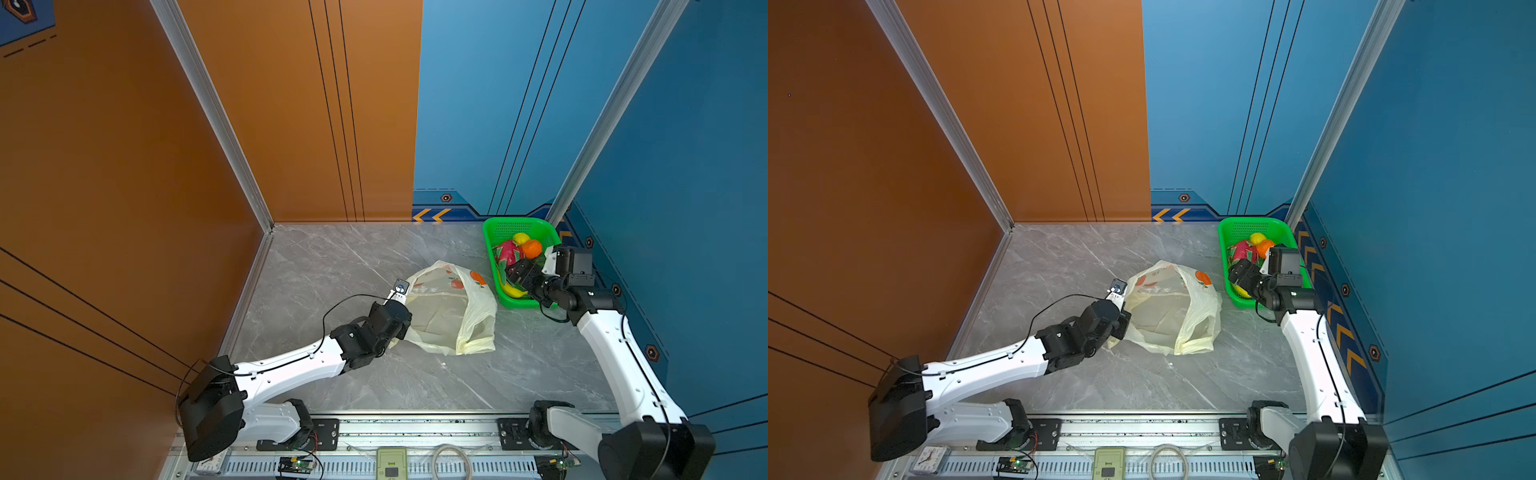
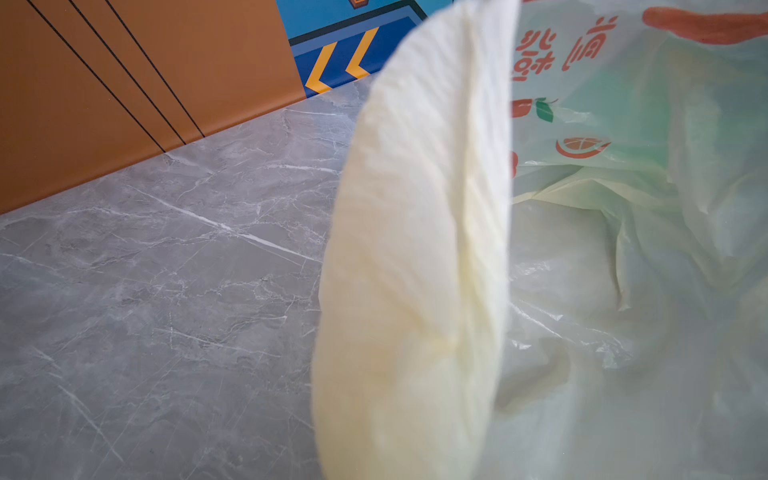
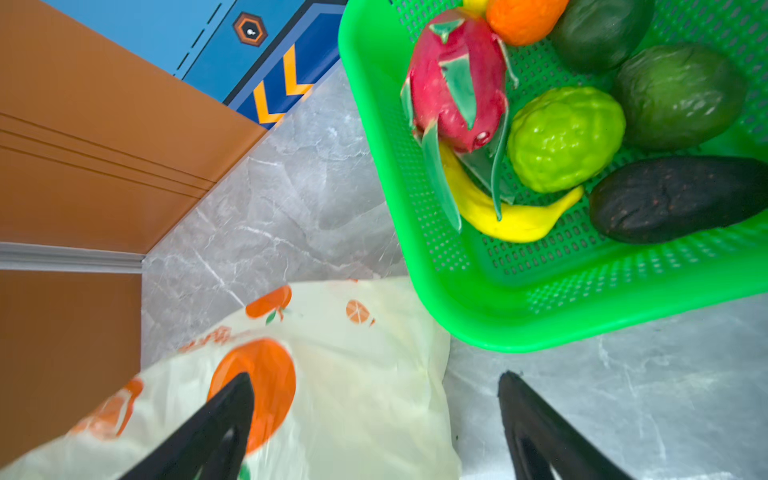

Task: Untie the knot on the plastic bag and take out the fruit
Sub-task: 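Release the bag edge with the left gripper and draw it back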

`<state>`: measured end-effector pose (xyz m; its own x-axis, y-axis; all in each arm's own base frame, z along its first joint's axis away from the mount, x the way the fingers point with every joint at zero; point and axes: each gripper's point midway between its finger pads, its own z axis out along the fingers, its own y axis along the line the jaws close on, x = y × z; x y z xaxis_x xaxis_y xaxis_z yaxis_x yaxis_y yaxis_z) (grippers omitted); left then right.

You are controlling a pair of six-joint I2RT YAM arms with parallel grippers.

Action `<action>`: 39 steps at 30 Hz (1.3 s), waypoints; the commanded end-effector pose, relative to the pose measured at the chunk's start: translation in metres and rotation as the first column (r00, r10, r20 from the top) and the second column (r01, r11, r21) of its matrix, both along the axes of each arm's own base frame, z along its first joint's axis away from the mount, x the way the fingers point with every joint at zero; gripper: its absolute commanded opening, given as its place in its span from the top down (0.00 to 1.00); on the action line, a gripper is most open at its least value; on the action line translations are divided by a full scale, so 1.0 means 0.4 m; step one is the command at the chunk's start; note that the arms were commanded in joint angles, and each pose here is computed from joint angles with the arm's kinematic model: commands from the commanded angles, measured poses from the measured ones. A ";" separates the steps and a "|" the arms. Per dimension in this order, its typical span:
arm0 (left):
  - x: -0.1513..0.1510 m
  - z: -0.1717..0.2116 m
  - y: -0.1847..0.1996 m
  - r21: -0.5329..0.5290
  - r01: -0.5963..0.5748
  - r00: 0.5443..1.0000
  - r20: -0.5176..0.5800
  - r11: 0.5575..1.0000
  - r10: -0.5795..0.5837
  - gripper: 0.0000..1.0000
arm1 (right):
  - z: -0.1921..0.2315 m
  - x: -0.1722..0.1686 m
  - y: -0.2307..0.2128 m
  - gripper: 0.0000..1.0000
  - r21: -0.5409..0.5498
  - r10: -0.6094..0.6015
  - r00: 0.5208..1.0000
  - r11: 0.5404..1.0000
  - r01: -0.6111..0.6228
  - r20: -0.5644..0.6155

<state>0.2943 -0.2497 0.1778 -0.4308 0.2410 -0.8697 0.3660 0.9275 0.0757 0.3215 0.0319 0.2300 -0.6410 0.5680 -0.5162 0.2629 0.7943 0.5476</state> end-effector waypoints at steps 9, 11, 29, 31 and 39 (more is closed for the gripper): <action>0.176 -0.021 0.024 -0.035 -0.030 1.000 0.005 0.999 0.031 1.00 | -0.045 -0.208 0.041 0.07 0.010 -0.008 0.994 1.000 0.009 -0.110; 0.212 -0.040 0.029 -0.042 -0.044 0.999 -0.016 0.998 0.043 1.00 | -0.052 -0.222 0.042 0.07 0.008 -0.008 0.993 1.000 0.009 -0.120; 0.193 -0.066 0.005 -0.126 0.057 0.989 -0.132 0.990 -0.074 0.30 | -0.076 -0.205 0.053 0.04 -0.022 0.024 0.989 0.999 -0.028 -0.146; 0.168 -0.055 0.007 -0.143 0.073 0.987 -0.130 0.987 -0.092 0.17 | -0.082 -0.201 0.055 0.03 -0.024 0.031 0.988 0.999 -0.035 -0.149; 0.051 -0.017 0.032 -0.169 0.111 0.985 -0.114 0.979 -0.131 0.02 | -0.108 -0.179 0.049 0.00 -0.101 0.074 0.988 0.991 -0.088 -0.137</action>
